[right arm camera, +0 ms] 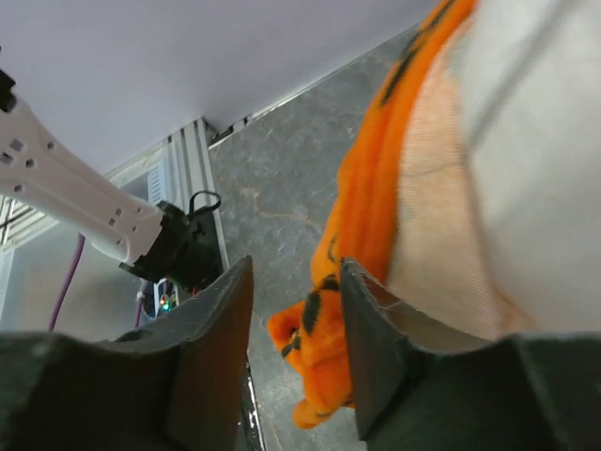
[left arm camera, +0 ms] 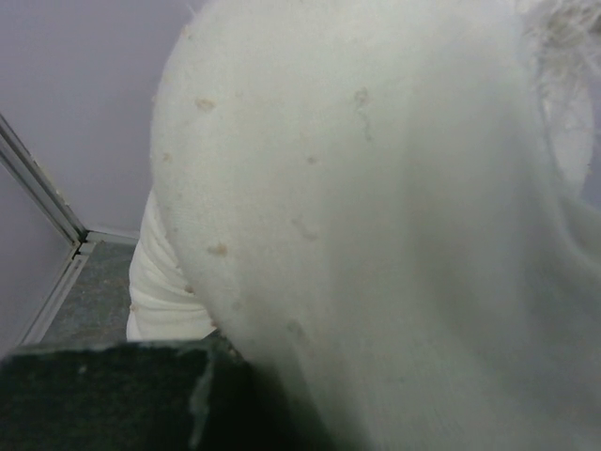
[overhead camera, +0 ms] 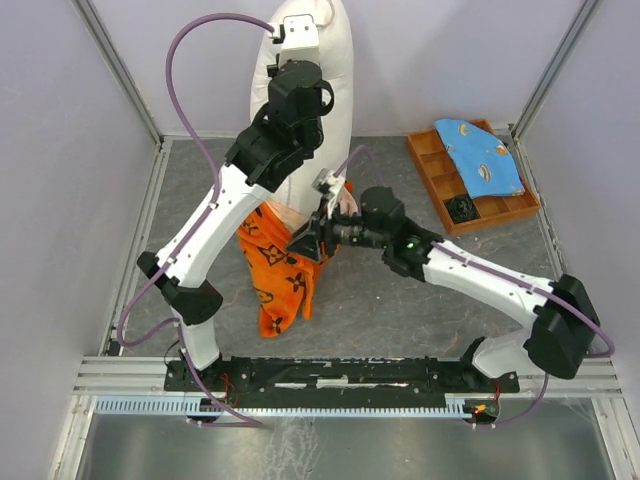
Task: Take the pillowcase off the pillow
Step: Remove the pillow from the pillowcase.
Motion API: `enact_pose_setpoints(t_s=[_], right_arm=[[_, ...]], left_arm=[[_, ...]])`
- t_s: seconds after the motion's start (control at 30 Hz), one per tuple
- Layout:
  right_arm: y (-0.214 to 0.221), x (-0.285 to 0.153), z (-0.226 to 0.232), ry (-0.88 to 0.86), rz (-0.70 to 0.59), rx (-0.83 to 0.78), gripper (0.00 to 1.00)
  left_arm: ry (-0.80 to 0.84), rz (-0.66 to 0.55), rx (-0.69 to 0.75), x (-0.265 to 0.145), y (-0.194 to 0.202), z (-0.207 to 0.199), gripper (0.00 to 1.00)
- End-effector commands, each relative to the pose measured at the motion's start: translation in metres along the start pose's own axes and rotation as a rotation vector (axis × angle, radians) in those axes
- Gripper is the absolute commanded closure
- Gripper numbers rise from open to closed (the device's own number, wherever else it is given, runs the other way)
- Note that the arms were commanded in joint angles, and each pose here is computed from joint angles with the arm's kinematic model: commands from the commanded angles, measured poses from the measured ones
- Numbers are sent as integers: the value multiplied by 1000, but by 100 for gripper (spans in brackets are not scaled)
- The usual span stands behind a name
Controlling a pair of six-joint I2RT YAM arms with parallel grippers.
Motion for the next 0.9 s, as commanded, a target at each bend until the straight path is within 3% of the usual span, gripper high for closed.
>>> enact_pose_setpoints(t_s=[0.0,0.07,0.1,0.37,0.53,0.7,0.87], right_arm=[[-51,25,15,-10,-174,-171,60],[-58,38,18,-13,-199,-194,76],[-61,44,19,-12,-209,-206,78],[-74,86,-15,149,-340,-286,73],[-60,114,-45,281,-340,-325,78],[-5,129,-66,370,-203,-274,81],[96,123,-48,375,142,-204,83]], left_arm=[[29,-51,-151,-13,-35,12,97],[37,-42,-150,-15,-34,14,97],[42,-39,-151,-16,-35,15,97],[71,-31,-168,-30,-48,27,97],[88,-28,-176,-35,-54,31,97],[90,-40,-172,-38,-60,35,97],[85,-65,-177,-40,-70,41,97]])
Point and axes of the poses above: each gripper's point midway between its finger pads, its own x axis out along the fingers, its own z axis along the line the jaws close on, y = z × x, the point moved 5 cm from there along -x, back along the fingers, and after that the axes turned 13 degrees about -x, right-handed, at the moved point
